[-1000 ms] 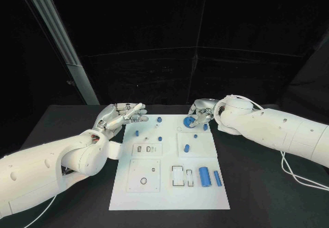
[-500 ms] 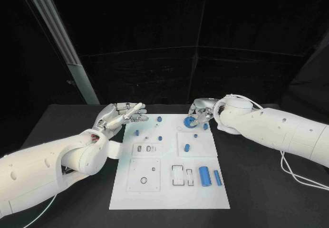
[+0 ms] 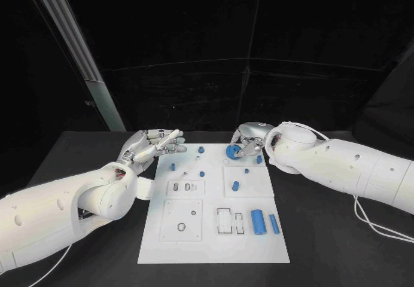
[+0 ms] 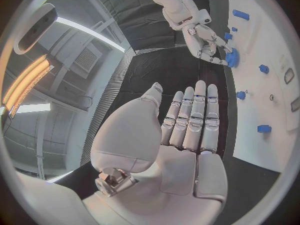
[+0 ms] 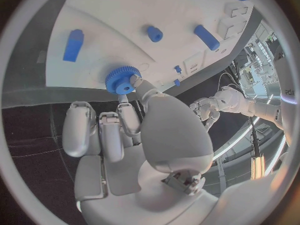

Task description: Assemble the parts on the task board

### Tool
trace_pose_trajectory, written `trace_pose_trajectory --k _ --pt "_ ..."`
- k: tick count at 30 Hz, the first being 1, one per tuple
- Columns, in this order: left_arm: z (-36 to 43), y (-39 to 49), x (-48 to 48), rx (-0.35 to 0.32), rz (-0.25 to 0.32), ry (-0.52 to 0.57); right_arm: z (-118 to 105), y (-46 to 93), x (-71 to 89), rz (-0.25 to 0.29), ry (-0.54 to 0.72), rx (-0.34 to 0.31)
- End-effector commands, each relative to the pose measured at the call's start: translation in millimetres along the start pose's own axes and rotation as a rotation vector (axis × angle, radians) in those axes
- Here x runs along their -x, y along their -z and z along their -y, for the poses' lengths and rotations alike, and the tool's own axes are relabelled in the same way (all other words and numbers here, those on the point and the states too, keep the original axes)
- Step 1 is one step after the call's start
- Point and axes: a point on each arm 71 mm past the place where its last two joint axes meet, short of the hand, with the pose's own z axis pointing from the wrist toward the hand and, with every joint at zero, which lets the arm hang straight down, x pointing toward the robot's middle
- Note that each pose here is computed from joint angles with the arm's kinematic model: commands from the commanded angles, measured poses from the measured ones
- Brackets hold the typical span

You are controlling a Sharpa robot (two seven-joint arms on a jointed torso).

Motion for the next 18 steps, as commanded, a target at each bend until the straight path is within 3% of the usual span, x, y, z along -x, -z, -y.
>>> trace_pose_trajectory --k 1,8,18 --pt "0.9 0.2 -1.3 -0.005 -0.017 0.001 -11 1.9 7.7 0.081 -0.007 0.05" --pt "1.0 0.6 -1.5 -0.003 -0.019 0.002 -35 0.6 9.1 0.108 -0.013 0.097" --pt "0.9 0.0 -4.0 -0.002 -0.024 0.005 -78 -22.1 1.4 0.106 0.024 0.146"
